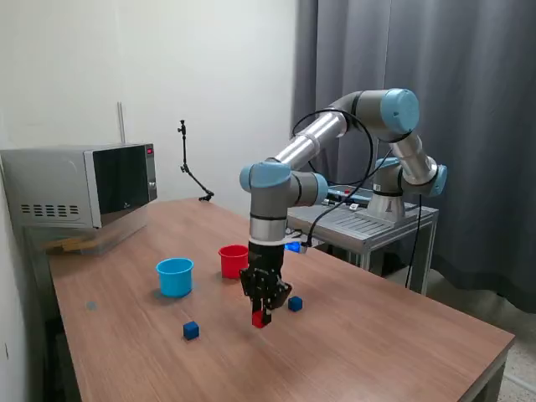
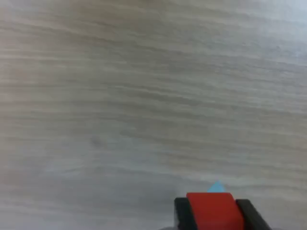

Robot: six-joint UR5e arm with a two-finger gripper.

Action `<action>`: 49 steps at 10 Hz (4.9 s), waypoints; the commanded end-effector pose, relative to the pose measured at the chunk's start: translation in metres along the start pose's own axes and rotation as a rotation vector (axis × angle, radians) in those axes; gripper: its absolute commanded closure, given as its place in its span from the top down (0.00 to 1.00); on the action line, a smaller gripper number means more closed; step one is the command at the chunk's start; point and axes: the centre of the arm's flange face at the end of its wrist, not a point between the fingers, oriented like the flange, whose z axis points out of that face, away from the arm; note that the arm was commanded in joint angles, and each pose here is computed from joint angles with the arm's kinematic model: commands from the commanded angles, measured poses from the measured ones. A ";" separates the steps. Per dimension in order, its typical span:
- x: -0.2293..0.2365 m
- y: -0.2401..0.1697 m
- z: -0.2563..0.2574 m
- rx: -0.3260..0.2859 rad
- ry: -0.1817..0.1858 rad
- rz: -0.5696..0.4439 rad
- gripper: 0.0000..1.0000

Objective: Place red objects in the red bin, and blue objects in the blue bin.

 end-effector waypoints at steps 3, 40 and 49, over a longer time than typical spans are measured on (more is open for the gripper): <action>-0.079 -0.085 -0.088 0.046 -0.117 0.169 0.00; -0.242 -0.130 -0.077 0.074 -0.110 0.415 1.00; 0.021 -0.162 -0.045 0.169 -0.003 -0.002 1.00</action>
